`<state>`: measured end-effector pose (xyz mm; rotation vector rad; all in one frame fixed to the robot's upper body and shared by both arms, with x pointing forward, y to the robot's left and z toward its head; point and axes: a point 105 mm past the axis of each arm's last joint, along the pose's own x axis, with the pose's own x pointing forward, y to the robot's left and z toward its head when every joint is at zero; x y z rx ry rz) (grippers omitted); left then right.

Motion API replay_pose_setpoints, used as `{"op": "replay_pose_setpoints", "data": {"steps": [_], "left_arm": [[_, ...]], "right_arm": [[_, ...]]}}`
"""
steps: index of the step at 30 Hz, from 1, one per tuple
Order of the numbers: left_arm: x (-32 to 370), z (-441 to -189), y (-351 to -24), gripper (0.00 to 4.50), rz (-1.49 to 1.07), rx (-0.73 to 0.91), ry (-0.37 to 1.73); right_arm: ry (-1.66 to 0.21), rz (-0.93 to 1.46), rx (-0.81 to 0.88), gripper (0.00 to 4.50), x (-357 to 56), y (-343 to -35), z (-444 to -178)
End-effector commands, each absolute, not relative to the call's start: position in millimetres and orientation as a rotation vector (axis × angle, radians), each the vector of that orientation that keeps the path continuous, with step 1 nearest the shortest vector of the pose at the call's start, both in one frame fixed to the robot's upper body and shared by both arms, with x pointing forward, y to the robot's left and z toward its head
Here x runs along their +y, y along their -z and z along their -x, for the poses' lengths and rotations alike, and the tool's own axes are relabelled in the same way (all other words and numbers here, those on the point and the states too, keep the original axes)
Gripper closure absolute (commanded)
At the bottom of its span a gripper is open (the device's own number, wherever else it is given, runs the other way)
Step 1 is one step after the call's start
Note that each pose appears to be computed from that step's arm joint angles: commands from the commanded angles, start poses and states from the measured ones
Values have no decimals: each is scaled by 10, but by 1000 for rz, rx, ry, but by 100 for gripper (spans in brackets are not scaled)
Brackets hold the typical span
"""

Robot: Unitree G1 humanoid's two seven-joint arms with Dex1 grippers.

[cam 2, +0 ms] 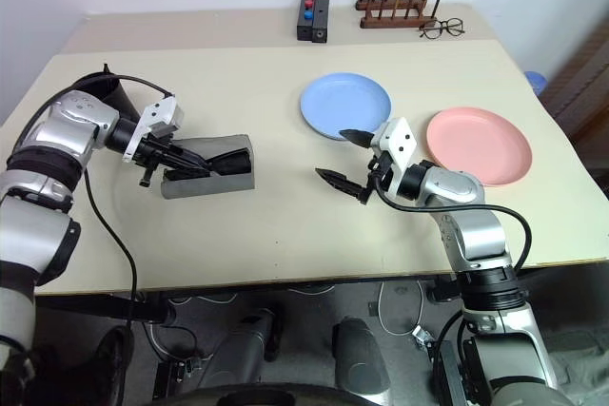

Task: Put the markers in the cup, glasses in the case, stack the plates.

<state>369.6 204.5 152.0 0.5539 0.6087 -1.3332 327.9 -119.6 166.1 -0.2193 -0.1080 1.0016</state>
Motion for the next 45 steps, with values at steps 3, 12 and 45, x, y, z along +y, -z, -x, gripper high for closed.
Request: {"op": "replay_pose_setpoints", "data": {"steps": [3,12,45], "left_arm": [[2185,-3604,-1313,447,-525,801,1298],[2135,-3609,-1366,96,-464,792,1301],[1945,-3864,-2375,3,-393,346,1257]], "right_arm": [[-1002,243,-163,0,-1192,-1801,-3240],[-1007,243,-159,0,-1169,-1786,-3242],[-1017,242,-161,0,-1115,-1777,-3276]]}}
